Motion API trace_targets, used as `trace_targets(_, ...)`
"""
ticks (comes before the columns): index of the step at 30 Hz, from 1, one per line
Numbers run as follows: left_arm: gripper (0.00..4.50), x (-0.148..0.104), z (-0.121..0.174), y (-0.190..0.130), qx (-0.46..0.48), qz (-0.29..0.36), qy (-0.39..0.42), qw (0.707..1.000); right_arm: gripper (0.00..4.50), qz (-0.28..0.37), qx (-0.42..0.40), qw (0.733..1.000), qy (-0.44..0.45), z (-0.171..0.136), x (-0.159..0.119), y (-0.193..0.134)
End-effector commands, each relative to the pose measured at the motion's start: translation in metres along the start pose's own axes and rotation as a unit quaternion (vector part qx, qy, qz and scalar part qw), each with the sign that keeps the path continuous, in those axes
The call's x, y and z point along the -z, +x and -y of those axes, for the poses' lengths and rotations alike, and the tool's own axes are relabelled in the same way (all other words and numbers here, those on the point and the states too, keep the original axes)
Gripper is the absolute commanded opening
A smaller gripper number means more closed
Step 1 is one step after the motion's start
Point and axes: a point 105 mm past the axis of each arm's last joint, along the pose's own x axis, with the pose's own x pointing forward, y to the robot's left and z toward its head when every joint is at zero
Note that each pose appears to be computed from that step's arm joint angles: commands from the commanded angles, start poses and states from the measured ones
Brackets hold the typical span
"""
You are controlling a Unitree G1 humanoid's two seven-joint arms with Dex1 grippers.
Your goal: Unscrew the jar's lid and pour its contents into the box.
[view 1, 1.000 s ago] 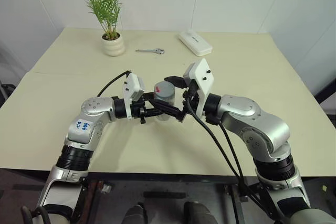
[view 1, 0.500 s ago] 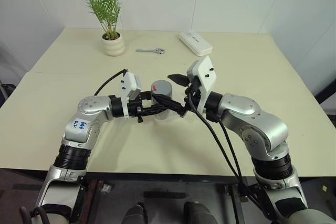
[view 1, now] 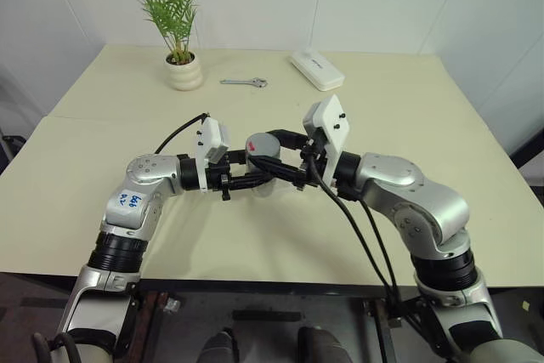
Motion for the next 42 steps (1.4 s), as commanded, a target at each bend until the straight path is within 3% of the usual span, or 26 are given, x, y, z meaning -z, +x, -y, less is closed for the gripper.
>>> trace_targets(1,1.94,-0.017,0.020,0.003,0.129,0.012,0.040,0.991,2.55,0.002,-0.142,0.989,-0.039,-0.021,-0.018,-0.016)
trace_targets(6,1.94,-0.016,0.030,0.006,0.199,0.002,0.053,0.979,2.55,-0.039,-0.238,0.969,-0.047,-0.031,-0.013,-0.026)
trace_targets(18,1.94,-0.016,0.021,0.003,0.159,0.013,0.056,0.986,2.55,0.005,-0.192,0.981,-0.032,-0.019,-0.026,-0.024)
trace_targets(20,1.94,-0.016,0.020,0.003,0.156,0.013,0.055,0.986,3.28,0.021,-0.169,0.985,0.006,-0.013,-0.028,-0.023)
trace_targets(24,1.94,-0.017,0.015,-0.003,0.136,0.010,0.052,0.989,4.46,0.035,-0.145,0.989,-0.004,-0.005,-0.033,-0.024)
trace_targets(31,1.94,-0.015,0.013,-0.009,0.122,0.007,0.045,0.991,4.49,0.032,-0.067,0.995,-0.064,0.016,-0.032,-0.026)
trace_targets(42,1.94,-0.015,0.011,-0.003,0.106,0.017,0.039,0.993,4.49,0.031,-0.080,0.995,-0.044,-0.014,-0.022,0.004)
